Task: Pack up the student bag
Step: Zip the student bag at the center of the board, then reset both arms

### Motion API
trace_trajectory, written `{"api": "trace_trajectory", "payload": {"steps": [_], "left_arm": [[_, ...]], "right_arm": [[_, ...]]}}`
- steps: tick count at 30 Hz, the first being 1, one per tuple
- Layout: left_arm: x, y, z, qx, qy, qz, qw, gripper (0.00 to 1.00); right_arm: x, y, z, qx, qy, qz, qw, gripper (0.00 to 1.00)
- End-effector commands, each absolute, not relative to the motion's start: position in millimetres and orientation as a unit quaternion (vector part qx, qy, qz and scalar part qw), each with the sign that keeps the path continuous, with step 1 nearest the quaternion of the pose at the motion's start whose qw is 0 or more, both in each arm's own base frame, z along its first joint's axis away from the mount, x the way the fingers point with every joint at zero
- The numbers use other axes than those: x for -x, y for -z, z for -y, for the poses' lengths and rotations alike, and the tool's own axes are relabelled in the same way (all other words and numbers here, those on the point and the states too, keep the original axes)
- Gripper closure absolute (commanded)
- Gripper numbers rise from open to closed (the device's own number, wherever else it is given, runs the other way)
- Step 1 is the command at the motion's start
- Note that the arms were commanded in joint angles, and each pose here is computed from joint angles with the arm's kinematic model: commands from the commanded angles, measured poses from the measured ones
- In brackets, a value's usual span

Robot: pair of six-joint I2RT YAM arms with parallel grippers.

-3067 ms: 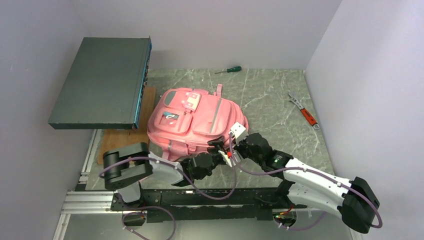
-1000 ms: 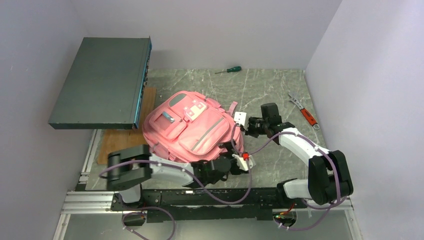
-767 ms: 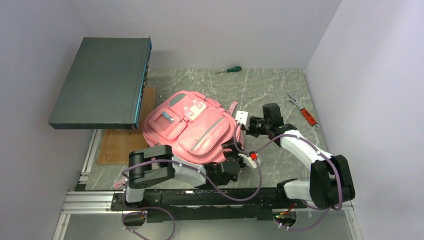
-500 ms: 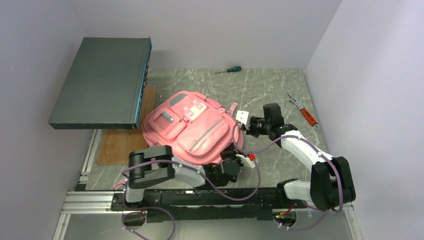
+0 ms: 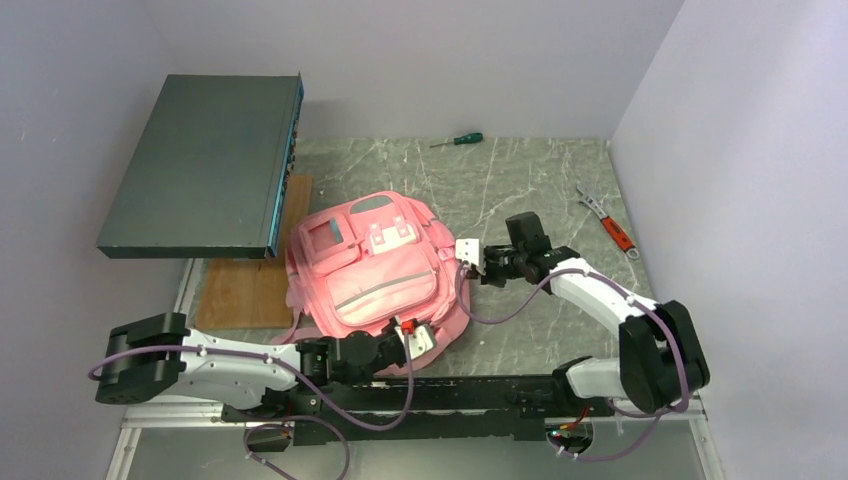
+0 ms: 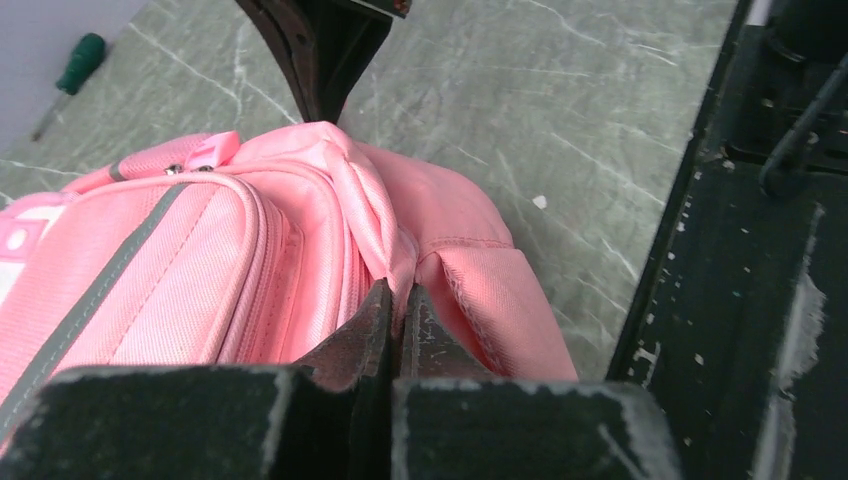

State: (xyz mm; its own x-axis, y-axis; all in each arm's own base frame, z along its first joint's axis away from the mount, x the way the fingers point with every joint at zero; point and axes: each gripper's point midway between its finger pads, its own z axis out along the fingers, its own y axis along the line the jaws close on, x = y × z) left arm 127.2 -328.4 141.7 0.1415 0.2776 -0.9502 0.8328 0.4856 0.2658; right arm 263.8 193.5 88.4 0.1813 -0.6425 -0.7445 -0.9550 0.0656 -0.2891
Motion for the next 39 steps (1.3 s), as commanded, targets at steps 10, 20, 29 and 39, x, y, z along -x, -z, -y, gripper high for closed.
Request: {"api": "trace_trajectory", "payload": {"steps": [10, 20, 29, 39], "left_arm": [[-96.2, -109.3, 306.5, -0.493, 0.252, -0.625, 0.550, 1.00], [-98.0, -109.2, 305.0, -0.490, 0.234, -0.633, 0.551, 1.00], [-142.8, -139.9, 379.4, -0.440, 0.282, -0.630, 0.575, 1.00], [-226.5, -191.0, 457.8, -0.386, 0.363, -0.699, 0.480, 0.88]], "right_arm": [[-343.5, -76.0, -197.2, 0.668, -0.080, -0.632, 0.385, 1.00], [-349.2, -76.0, -197.7, 0.640, -0.100, -0.665, 0.372, 0.68], [-318.8, -153.1, -155.3, 0.341, -0.141, -0.805, 0.464, 0.00], [-299.4, -345.7, -52.4, -0.075, -0.060, -0.789, 0.606, 0.00]]}}
